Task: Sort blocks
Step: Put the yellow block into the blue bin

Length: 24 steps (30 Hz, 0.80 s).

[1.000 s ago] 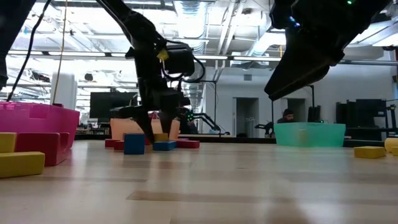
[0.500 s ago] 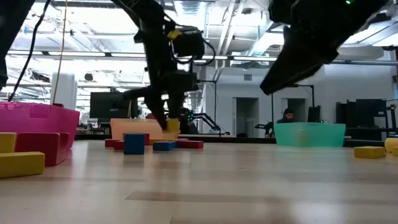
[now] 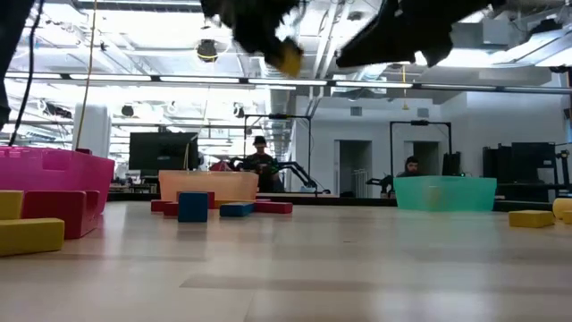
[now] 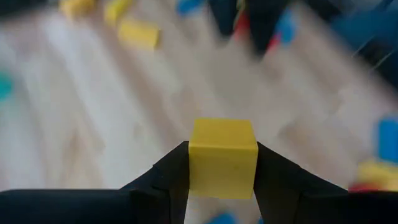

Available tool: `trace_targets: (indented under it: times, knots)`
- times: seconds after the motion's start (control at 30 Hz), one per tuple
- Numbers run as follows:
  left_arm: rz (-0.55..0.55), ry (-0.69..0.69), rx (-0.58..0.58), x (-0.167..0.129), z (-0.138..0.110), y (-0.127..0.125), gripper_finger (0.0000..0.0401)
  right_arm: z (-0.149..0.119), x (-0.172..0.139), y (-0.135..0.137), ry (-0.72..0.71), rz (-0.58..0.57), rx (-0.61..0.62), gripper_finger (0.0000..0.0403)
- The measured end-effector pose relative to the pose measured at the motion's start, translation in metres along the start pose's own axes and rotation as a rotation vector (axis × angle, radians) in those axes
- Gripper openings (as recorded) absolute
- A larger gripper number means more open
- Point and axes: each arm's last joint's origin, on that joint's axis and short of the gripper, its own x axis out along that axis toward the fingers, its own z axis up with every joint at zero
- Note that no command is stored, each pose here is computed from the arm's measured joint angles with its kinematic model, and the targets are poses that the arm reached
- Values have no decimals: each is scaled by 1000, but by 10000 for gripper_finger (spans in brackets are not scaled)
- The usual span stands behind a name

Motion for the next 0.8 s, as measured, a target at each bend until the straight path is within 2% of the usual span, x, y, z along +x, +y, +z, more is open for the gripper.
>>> trace_targets:
  times: [0.2, 0.4, 0.63, 0.8]
  knots:
    - [-98, -240, -56, -28, 19, -7, 139, 16, -3, -9, -30, -185, -186, 233]
    - [-169, -319, -74, -26, 29, -11, 139, 31, 3, -26, -35, -302, -236, 233]
    - [-164, -366, -66, -27, 34, -9, 139, 41, 1, -37, -65, -348, -283, 233]
    - [-147, -409, -62, -29, 39, -6, 139, 44, 1, -37, -134, -315, -335, 233]
